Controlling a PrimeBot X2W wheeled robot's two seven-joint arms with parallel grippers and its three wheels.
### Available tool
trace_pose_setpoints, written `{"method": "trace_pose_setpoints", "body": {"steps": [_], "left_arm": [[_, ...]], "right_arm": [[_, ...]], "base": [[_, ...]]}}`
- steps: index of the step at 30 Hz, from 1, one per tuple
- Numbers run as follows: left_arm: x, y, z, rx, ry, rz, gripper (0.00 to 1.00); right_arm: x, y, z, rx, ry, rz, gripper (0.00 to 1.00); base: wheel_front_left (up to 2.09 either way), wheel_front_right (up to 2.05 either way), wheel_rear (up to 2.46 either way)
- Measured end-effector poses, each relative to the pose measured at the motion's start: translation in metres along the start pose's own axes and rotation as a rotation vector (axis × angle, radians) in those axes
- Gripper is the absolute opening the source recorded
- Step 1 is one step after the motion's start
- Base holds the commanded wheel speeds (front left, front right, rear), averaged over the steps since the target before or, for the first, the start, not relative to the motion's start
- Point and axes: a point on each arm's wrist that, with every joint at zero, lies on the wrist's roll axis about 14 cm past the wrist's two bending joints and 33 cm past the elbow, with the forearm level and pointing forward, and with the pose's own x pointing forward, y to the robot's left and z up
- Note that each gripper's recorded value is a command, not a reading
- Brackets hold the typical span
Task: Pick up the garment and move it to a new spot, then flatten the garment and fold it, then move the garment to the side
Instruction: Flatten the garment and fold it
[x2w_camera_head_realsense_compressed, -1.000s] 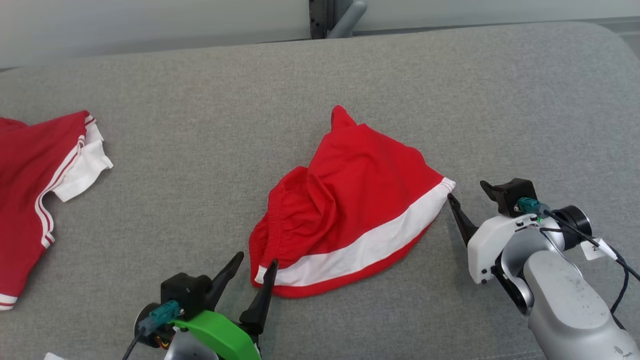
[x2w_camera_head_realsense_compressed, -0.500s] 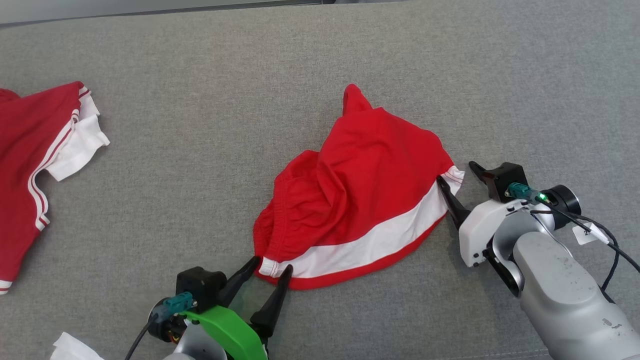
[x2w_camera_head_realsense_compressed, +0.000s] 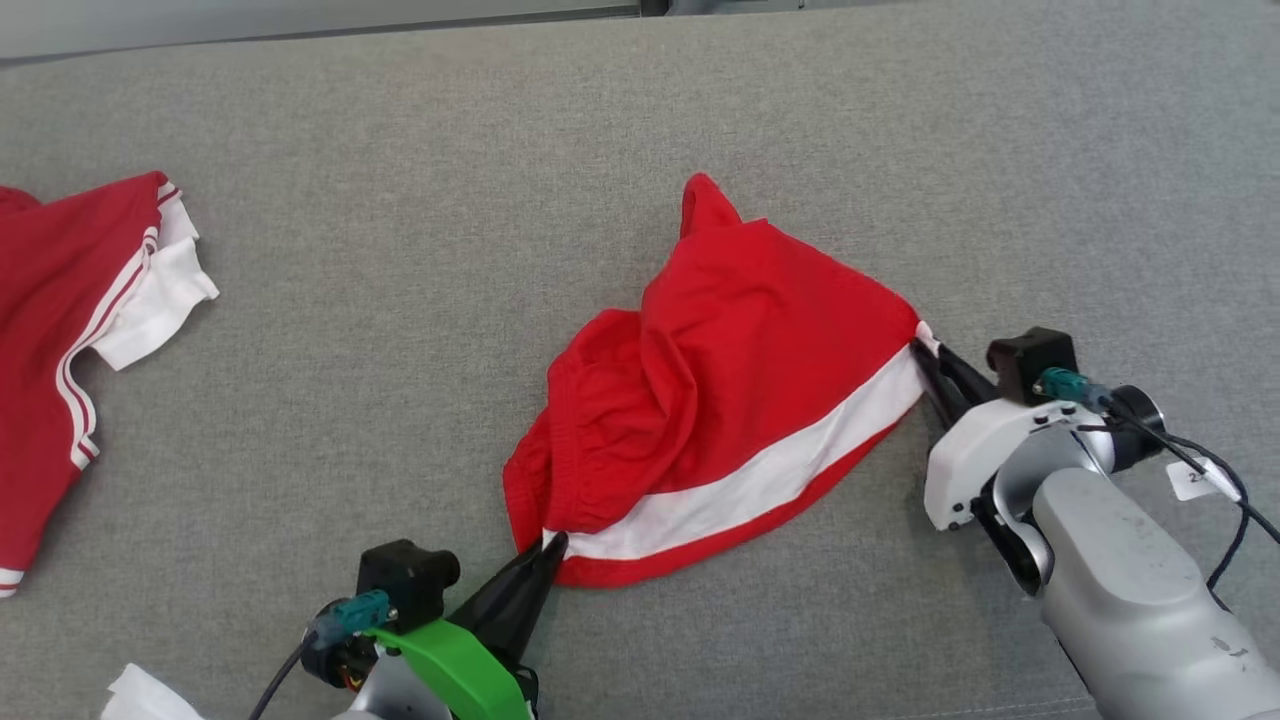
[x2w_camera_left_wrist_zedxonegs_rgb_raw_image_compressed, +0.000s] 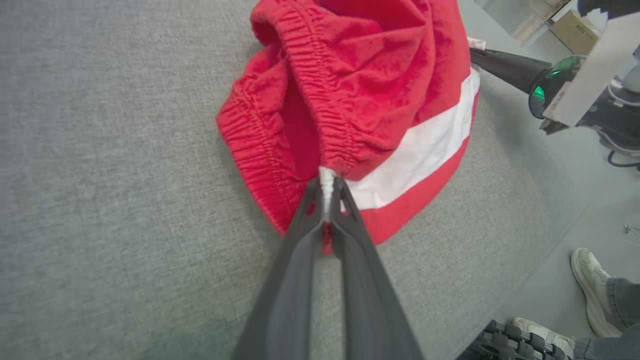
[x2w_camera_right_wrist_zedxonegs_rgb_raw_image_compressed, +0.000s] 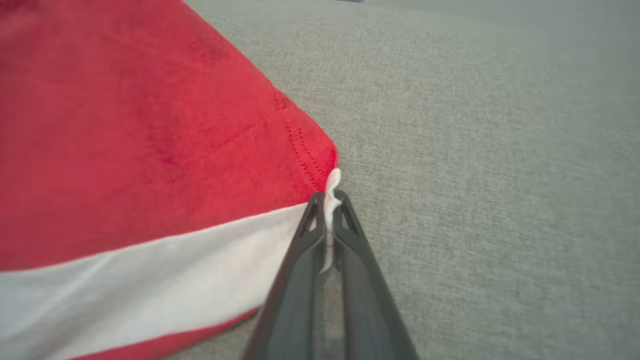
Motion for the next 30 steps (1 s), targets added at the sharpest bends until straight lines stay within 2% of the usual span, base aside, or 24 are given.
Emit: {"method": "trace_pose_setpoints", "body": {"steps": [8, 14, 18, 23, 26, 30], "left_arm": [[-0.015, -0.026, 0.053, -0.062, -0.164, -0.09, 0.0], [-0.029, -0.064, 0.129, 0.032, -0.334, -0.234, 0.0], [-0.029, -0.079, 0.178, 0.115, -0.416, -0.316, 0.0], [-0.001, -0.062, 0.244, 0.284, -0.481, -0.302, 0.0], [0.027, -0.048, 0.281, 0.324, -0.503, -0.282, 0.0], [0.067, -0.017, 0.33, 0.372, -0.557, -0.195, 0.0]], "right_arm": [[-0.035, -0.036, 0.06, 0.155, -0.244, -0.109, 0.0], [-0.094, -0.073, 0.158, 0.335, -0.559, -0.142, 0.0], [-0.121, -0.097, 0.195, 0.376, -0.652, -0.167, 0.0], [-0.109, -0.118, 0.24, 0.348, -0.706, -0.199, 0.0], [-0.077, -0.12, 0.266, 0.341, -0.712, -0.188, 0.0], [-0.03, -0.123, 0.305, 0.322, -0.756, -0.188, 0.0]], "base": [[0.0, 0.0, 0.0], [0.0, 0.0, 0.0], [0.0, 0.0, 0.0], [0.0, 0.0, 0.0], [0.0, 0.0, 0.0], [0.0, 0.0, 0.0]]}}
